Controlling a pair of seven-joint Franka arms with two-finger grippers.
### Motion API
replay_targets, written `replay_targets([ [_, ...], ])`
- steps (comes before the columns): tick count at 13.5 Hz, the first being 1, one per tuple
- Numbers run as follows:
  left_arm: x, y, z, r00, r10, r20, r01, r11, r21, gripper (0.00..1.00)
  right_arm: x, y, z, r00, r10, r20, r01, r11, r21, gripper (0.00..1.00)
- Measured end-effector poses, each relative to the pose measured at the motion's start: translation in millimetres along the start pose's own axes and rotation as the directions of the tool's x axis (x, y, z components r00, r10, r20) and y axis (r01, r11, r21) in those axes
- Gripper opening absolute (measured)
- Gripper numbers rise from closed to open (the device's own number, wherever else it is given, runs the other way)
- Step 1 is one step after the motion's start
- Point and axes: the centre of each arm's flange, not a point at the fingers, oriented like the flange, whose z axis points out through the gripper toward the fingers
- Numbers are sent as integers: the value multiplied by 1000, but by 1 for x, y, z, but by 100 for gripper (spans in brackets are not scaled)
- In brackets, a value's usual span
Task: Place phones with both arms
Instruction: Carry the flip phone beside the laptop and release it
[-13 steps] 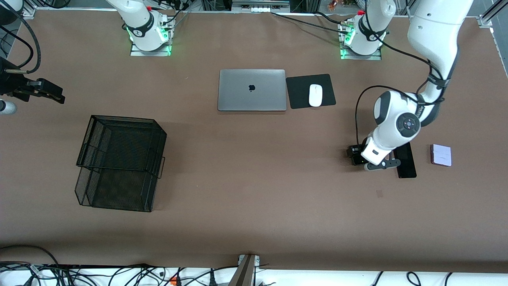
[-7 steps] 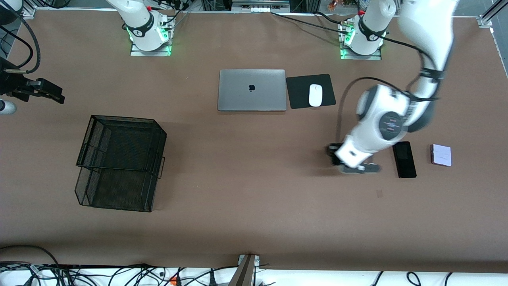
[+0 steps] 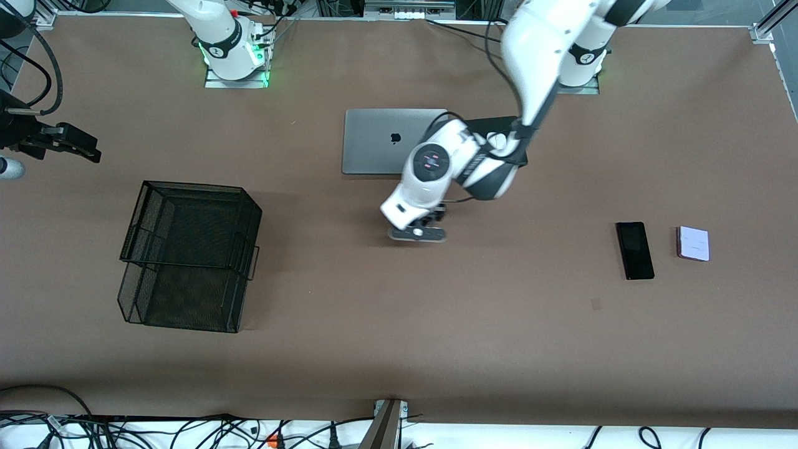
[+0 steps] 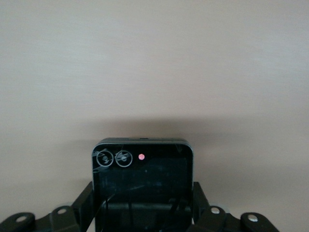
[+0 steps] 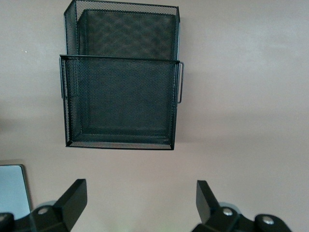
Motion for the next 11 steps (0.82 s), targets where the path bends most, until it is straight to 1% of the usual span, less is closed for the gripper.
replay_targets([
  [1, -9, 12, 15, 1000, -8, -21, 7, 999, -39, 80, 0, 0, 0, 1000, 0, 0, 0, 1000, 0, 100],
  [2, -18, 20, 29, 999, -17, -31, 15, 998, -60, 80, 0, 0, 0, 1000, 0, 0, 0, 1000, 0, 100],
  [3, -23, 24, 36, 999, -24, -35, 21, 998, -66, 86, 0, 0, 0, 1000, 0, 0, 0, 1000, 0, 100],
  [4, -20, 24, 34, 999, -33, -39, 30, 997, -68, 96, 0, 0, 0, 1000, 0, 0, 0, 1000, 0, 100],
  [5, -15, 21, 28, 998, -44, -35, 42, 998, -57, 100, 0, 0, 0, 1000, 0, 1, 0, 1000, 0, 100],
  [6, -6, 14, 17, 998, -56, -20, 56, 998, -30, 100, 0, 0, 0, 1000, 0, 1, 0, 1000, 0, 100],
  [8, 25, -15, -31, 994, -108, 34, 106, 993, 44, 100, 0, -1, 1, 1000, -3, 3, 3, 1000, 0, 100],
  [9, 42, -40, -66, 988, -136, 68, 130, 987, 91, 100, 0, -3, 1, 1000, -6, 4, 6, 1000, 0, 100],
  [11, 75, -114, -132, 977, -172, 124, 145, 969, 199, 100, 1, -19, 2, 999, -34, 4, 34, 999, 0, 100],
])
